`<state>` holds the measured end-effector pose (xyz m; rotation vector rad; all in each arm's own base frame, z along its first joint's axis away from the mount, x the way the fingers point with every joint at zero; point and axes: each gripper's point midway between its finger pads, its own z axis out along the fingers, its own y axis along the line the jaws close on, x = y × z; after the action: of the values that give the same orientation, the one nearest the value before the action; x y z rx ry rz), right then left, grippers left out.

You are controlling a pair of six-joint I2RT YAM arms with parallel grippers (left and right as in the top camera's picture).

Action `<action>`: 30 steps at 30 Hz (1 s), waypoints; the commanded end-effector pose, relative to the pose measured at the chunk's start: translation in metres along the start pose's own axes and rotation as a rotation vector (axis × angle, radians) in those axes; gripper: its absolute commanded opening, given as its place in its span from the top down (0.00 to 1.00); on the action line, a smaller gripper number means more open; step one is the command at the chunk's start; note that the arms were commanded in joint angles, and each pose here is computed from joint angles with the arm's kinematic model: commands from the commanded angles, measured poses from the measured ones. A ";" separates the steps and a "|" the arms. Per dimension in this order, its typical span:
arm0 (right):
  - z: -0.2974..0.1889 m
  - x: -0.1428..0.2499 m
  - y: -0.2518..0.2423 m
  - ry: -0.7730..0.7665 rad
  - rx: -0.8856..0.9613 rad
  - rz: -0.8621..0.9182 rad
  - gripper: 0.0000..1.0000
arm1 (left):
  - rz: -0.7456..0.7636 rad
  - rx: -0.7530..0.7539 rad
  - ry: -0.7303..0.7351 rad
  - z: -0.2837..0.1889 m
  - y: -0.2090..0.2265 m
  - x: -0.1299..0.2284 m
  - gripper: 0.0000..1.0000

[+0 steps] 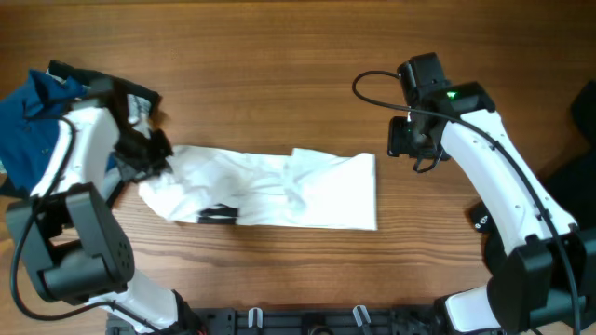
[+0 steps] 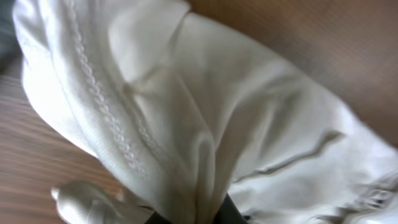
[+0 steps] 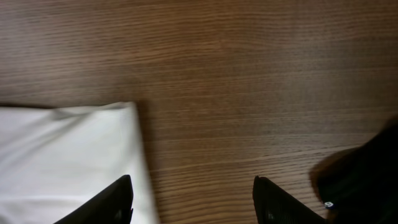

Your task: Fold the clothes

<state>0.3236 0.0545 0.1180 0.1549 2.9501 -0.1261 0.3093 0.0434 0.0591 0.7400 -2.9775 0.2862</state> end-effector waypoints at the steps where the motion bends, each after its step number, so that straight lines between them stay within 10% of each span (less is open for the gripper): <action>1: 0.018 0.000 -0.012 0.039 0.042 -0.017 0.37 | 0.009 0.098 -0.024 -0.035 -0.022 -0.011 0.91; 6: 0.028 -0.005 -0.013 0.043 0.043 -0.037 0.38 | 0.168 0.488 0.251 -0.055 -0.144 0.070 0.94; 11: 0.035 -0.003 -0.013 0.065 0.049 -0.044 0.38 | 0.396 0.477 0.297 -0.033 -0.230 0.138 0.92; 22: 0.036 -0.001 -0.004 0.082 0.000 -0.091 0.38 | 0.546 0.339 0.197 0.007 -0.286 0.199 0.88; 30: 0.036 -0.003 -0.003 0.073 -0.006 -0.087 0.36 | 0.662 0.401 0.159 0.001 -0.298 0.202 0.62</action>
<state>0.3330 0.0469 0.0895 0.0399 3.0171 -0.1450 0.2689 -0.3072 0.1230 -0.1655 -2.9215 0.9067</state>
